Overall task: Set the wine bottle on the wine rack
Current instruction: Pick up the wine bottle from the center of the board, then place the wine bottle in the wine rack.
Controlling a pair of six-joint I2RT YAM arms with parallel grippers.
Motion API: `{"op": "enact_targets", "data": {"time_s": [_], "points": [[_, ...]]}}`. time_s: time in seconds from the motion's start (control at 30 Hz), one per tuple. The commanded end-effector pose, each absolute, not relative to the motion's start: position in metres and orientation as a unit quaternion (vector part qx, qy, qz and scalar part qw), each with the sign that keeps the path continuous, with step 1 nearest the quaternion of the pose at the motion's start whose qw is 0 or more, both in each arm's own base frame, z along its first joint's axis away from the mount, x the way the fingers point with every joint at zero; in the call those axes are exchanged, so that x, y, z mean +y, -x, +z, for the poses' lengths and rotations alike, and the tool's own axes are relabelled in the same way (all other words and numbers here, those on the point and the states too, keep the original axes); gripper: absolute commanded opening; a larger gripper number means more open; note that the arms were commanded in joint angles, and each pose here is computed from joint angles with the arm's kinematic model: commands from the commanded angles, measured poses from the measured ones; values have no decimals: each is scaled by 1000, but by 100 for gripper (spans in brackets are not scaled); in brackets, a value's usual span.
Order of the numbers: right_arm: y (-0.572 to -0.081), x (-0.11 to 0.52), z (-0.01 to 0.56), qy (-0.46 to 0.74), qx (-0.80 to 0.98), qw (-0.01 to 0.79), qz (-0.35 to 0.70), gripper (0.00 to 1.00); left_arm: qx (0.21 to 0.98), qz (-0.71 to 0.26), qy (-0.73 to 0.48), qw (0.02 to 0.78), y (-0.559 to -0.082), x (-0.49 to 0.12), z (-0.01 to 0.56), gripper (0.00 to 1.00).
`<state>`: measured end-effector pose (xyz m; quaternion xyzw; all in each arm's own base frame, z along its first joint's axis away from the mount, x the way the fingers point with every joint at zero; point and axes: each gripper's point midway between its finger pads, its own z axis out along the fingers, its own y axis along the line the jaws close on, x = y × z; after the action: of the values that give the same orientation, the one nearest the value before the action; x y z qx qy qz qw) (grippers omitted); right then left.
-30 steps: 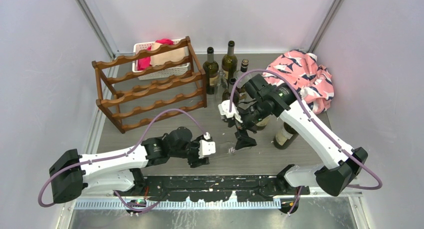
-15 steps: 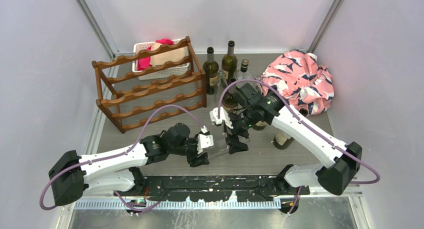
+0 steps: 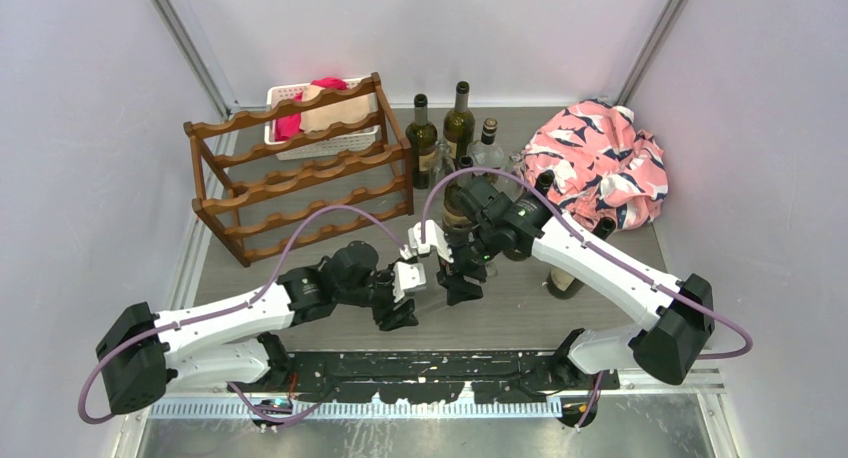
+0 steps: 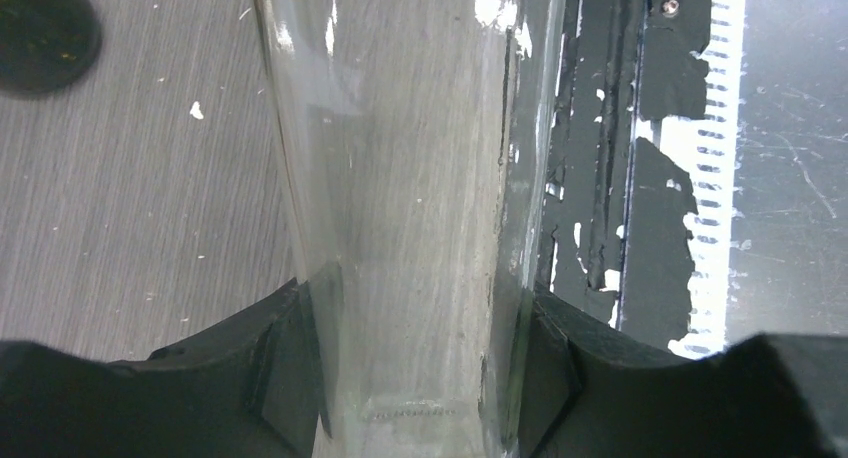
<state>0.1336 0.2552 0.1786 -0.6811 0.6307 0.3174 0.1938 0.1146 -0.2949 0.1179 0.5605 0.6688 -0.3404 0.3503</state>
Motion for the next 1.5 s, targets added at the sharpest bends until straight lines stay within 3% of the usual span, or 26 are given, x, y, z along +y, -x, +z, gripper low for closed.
{"op": "enact_targets", "data": {"time_s": [0.0, 0.1, 0.17, 0.2, 0.37, 0.47, 0.8, 1.1, 1.47], "points": [[-139, 265, 187, 673, 629, 217, 323, 36, 621, -373, -551, 415, -121, -312, 169, 0], [-138, 265, 187, 671, 632, 217, 322, 11, 622, -370, -546, 422, -123, -309, 171, 0], [-138, 264, 189, 666, 636, 218, 323, 2, 622, -370, -544, 425, -122, -307, 172, 0], [-138, 264, 191, 664, 638, 218, 324, 1, 623, -369, -542, 426, -122, -306, 172, 6], [-136, 266, 199, 649, 645, 217, 340, 1, 633, -381, -517, 432, -120, -302, 176, 74], [-139, 268, 205, 635, 653, 220, 350, 1, 638, -388, -506, 433, -117, -298, 182, 86], [-156, 262, 218, 581, 684, 236, 373, 1, 681, -370, -420, 472, -120, -259, 232, 89], [-159, 248, 224, 570, 694, 245, 365, 1, 653, -348, -339, 581, -133, -218, 320, 95], [-168, 228, 244, 631, 679, 230, 295, 1, 679, -276, -320, 600, -158, -206, 344, 92]]}}
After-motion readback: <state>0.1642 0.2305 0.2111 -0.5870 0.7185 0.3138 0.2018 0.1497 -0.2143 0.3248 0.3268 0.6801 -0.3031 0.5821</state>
